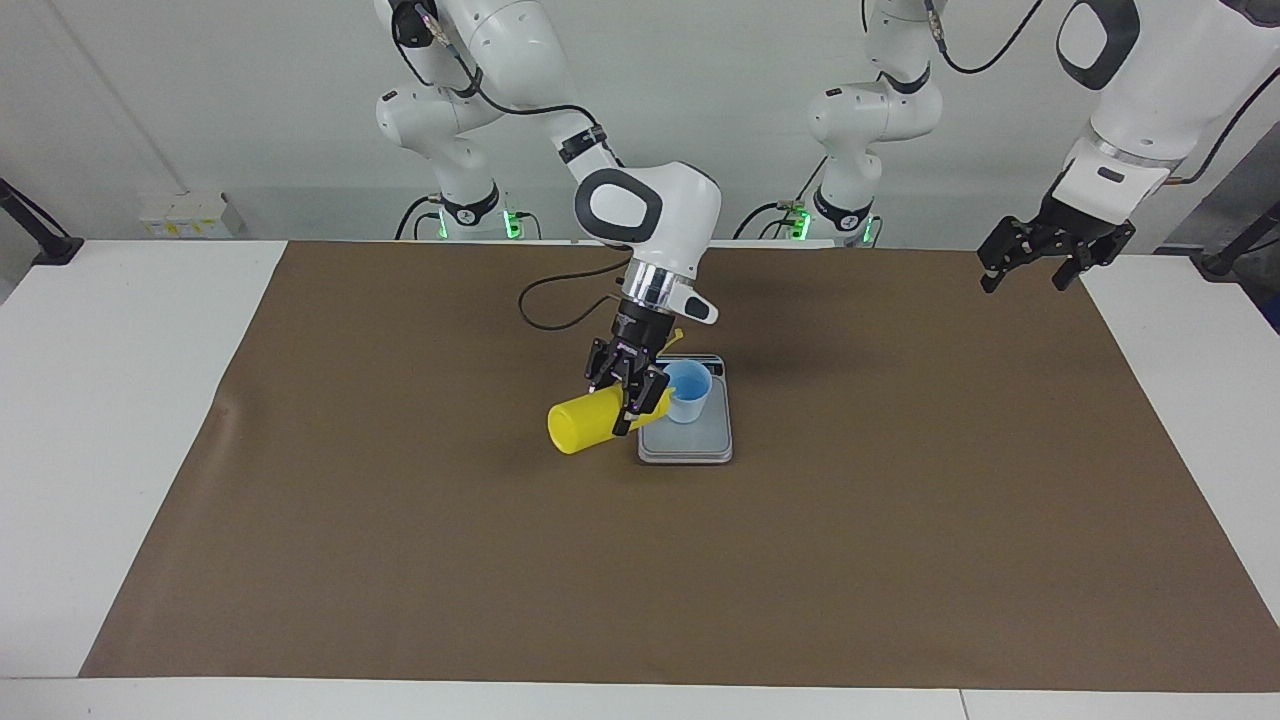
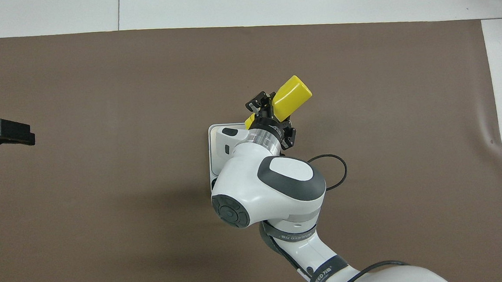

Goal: Pour seasoning into cup on scale with both arms

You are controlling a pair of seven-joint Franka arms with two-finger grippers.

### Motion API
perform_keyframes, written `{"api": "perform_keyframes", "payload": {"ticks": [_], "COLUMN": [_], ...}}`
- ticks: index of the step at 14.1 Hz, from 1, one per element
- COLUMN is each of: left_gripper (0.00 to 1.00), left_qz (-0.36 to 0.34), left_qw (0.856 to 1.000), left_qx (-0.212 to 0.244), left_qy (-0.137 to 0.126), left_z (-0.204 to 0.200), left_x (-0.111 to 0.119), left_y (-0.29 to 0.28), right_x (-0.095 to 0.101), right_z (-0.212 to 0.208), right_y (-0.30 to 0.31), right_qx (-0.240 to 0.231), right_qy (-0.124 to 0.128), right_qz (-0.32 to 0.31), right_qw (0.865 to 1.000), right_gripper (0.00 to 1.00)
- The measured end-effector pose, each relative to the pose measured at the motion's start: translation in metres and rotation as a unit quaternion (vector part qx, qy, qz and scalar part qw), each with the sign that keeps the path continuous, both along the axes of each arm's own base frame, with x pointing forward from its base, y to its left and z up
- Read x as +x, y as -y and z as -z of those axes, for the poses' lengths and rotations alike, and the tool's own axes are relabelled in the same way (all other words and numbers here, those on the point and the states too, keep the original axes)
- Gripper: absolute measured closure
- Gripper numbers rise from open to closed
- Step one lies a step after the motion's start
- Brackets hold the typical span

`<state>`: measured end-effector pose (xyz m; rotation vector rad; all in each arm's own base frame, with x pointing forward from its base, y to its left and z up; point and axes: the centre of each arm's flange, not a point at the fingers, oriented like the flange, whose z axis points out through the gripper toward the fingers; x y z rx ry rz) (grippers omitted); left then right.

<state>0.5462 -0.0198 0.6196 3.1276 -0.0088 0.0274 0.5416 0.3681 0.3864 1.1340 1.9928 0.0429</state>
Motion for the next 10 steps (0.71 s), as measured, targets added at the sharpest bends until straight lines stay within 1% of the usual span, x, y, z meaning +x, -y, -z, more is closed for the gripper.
{"api": "perform_keyframes", "payload": {"ticks": [7,9,10], "left_gripper": [0.00,0.00,0.00], "left_qz": [0.000,0.000,0.000], "left_qw": [1.000,1.000,1.000], "left_qx": [0.000,0.000,0.000], "left_qy": [0.000,0.000,0.000], "left_z": [0.000,0.000,0.000], "left_x": [0.000,0.000,0.000], "left_y": [0.000,0.000,0.000], "right_x": [0.001,0.001,0.001], "right_z": [-0.005,-0.011,-0.015], "right_y": [-0.001,-0.002,-0.002], "right_qx": [0.007,0.025,0.042], "right_qy": [0.004,0.004,-0.002], "right_qz": [-0.005,-0.006,0.002], "right_qw": [1.000,1.000,0.999], "right_gripper": [0.37,0.37,0.37]}}
